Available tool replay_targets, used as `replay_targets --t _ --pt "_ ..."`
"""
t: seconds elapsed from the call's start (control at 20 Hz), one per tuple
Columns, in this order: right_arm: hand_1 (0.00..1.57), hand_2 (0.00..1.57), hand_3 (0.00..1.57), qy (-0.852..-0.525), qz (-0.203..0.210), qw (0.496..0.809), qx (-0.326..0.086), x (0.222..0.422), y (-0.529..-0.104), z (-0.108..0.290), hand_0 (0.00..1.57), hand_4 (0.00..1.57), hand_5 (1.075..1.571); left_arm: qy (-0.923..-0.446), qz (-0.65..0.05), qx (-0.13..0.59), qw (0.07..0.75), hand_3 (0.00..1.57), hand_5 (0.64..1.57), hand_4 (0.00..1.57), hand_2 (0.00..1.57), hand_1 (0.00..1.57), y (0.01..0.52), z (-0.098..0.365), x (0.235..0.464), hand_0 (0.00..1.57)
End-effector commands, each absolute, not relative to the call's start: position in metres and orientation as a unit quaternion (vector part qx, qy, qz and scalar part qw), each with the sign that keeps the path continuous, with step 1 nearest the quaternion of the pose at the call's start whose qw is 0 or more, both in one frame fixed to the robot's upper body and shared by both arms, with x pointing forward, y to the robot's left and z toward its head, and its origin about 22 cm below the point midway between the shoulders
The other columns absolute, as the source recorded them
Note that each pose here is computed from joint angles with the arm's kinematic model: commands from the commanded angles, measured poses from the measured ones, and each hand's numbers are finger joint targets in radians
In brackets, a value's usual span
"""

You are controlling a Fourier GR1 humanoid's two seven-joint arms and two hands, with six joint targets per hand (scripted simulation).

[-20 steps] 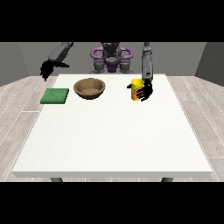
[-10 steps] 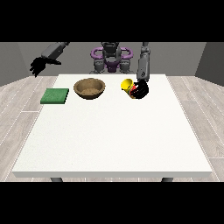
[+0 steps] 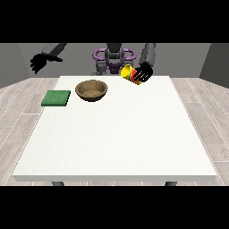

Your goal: Pick the cup and pour the ball into the bowl, then pick the bowl and place it on the pad

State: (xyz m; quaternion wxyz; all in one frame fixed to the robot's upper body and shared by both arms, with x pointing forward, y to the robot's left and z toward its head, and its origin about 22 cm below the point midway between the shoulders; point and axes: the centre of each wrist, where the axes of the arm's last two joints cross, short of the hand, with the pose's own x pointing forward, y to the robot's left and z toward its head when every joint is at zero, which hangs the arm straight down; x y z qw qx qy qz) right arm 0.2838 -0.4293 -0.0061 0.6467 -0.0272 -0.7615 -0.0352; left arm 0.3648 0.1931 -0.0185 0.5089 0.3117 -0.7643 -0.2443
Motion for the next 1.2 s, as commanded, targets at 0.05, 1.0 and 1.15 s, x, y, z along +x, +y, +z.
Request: replay_targets --t 0.05,1.0,1.15 --pt "0.0 0.0 0.0 -0.736 -0.048 0.674 -0.04 0.265 -0.435 -0.033 0.0 0.0 1.558 -0.73 -0.324 0.359 0.483 1.57 1.566 1.11 1.57 1.37 0.159 -0.007 0.37 1.37" --pt "0.0 0.0 0.03 -0.756 -0.043 0.651 -0.049 0.301 -0.452 0.0 0.0 0.0 1.533 -0.695 -0.437 0.443 0.36 1.57 1.569 0.93 1.57 0.53 0.037 0.052 0.352 0.53" --pt "0.0 0.0 0.14 -0.75 -0.022 0.659 -0.055 0.317 -0.423 -0.002 0.0 0.0 1.53 -0.684 -0.468 0.459 0.322 1.57 1.571 0.84 1.57 0.52 0.04 0.05 0.359 0.52"
